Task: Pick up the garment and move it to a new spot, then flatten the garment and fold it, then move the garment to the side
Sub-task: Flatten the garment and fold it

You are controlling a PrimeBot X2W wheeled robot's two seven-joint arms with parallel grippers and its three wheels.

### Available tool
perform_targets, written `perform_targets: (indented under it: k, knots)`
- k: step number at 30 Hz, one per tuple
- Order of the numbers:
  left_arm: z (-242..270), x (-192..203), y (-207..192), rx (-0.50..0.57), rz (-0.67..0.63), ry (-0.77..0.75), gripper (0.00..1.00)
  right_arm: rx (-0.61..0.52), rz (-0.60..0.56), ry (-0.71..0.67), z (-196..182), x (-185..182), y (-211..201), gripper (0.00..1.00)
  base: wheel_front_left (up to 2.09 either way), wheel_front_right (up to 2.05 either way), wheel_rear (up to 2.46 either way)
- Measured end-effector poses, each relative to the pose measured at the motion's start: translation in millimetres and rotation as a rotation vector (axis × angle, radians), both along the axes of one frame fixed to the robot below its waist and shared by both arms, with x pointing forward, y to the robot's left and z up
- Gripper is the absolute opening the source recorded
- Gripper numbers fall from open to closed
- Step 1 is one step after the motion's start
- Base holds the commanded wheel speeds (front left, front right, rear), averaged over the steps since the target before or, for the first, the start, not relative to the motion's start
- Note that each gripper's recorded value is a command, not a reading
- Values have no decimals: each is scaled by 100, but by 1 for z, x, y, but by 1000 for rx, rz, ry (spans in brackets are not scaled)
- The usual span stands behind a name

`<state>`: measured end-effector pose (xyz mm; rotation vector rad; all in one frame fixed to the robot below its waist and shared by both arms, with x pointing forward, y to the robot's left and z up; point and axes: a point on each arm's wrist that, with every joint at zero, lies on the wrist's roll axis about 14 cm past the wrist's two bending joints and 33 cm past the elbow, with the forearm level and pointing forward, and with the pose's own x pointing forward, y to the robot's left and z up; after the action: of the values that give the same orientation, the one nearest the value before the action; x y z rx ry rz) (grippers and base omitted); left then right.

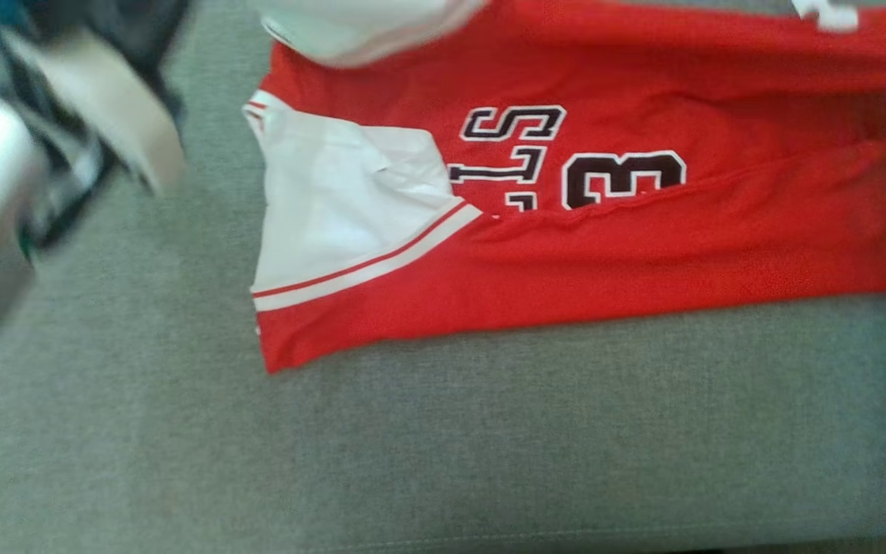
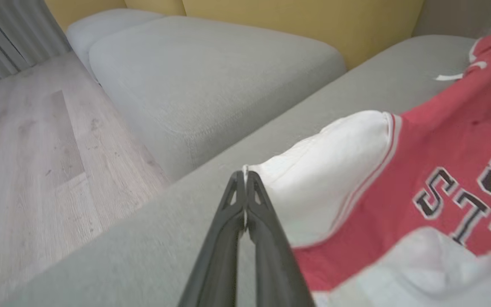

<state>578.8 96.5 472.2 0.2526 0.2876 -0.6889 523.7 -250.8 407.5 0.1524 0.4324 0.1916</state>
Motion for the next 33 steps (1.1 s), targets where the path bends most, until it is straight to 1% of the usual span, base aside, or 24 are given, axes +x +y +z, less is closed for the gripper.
perform_targets:
  k: [7, 13, 18, 19, 20, 21, 25, 28, 30, 32, 33]
  knots:
    - [-23, -74, 12, 11, 7, 93, 0, 20, -17, 34, -8, -30, -1, 0, 0, 0, 0]
    - [-36, -120, 22, 26, 41, 153, 0, 15, -31, 89, -20, -62, -7, 0, 0, 0, 0]
    - [-52, -149, 16, -12, 65, 248, 0, 28, -47, 115, -28, -77, -4, 0, 0, 0, 0]
    - [-61, -160, 13, -34, 68, 285, 7, 45, -82, 119, -31, -79, -6, 53, 0, 0, 0]
    - [-63, -163, 11, -53, 79, 290, 45, 60, -106, 113, -32, -79, -7, 100, 0, 0, 0]
    - [-65, -166, 8, -72, 93, 294, 100, 75, -124, 106, -32, -79, -6, 100, 0, 0, 0]
    - [-70, -165, 10, -127, 205, 228, 100, 139, -184, 48, -28, -86, 2, 100, 0, 0, 0]
    - [-70, -163, 14, -179, 331, 155, 100, 162, -237, -7, -23, -97, 3, 100, 0, 0, 0]
    - [-69, -166, 11, -210, 400, 135, 100, 175, -261, -33, -19, -104, 5, 100, 0, 0, 0]
    - [-60, -164, 9, -226, 453, 83, 100, 188, -283, -47, -17, -109, 6, 100, 0, 0, 0]
    - [-49, -159, 9, -239, 484, 32, 100, 192, -291, -53, -15, -109, 7, 100, 0, 0, 0]
